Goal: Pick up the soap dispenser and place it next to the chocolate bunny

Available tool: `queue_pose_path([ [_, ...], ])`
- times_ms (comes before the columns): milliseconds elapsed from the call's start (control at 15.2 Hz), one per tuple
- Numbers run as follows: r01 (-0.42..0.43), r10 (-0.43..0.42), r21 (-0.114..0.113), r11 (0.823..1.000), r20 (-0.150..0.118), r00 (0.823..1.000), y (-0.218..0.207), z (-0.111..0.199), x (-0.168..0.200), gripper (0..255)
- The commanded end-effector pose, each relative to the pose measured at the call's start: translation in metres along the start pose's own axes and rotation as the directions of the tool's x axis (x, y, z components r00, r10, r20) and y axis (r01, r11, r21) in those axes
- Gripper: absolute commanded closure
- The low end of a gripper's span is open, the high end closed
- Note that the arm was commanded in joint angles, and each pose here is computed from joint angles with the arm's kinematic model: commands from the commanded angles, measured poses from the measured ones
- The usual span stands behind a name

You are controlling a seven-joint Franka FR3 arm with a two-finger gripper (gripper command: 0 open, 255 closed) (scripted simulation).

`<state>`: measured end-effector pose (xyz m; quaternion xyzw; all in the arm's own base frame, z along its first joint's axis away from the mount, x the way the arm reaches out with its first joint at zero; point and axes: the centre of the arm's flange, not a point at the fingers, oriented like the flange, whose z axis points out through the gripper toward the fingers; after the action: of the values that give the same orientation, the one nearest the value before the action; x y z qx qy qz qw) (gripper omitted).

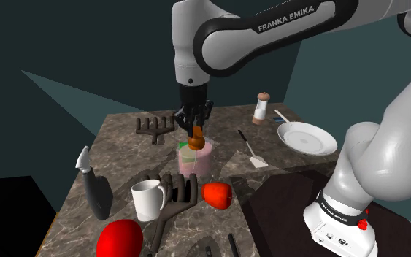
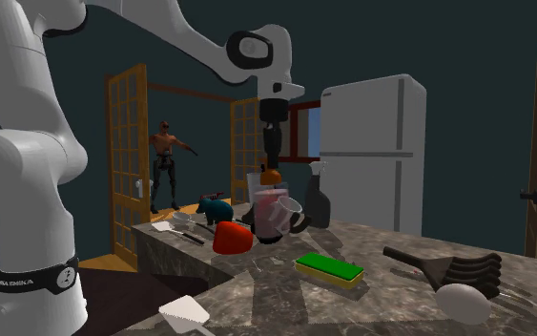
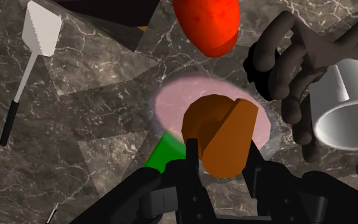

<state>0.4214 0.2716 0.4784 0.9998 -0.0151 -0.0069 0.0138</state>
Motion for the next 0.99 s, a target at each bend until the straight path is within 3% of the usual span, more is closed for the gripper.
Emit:
queue_pose_path([
  [0,0.0,0.0,0.001,1.0,-0.001,1.0,-0.001,0.012,0.001,255],
  [594,0.0,0.0,0.001,1.0,-0.001,1.0,-0.002,0.058,0.002,255],
  [924,0.0,0.0,0.001,1.0,-0.001,1.0,-0.002,0.058,0.002,255],
])
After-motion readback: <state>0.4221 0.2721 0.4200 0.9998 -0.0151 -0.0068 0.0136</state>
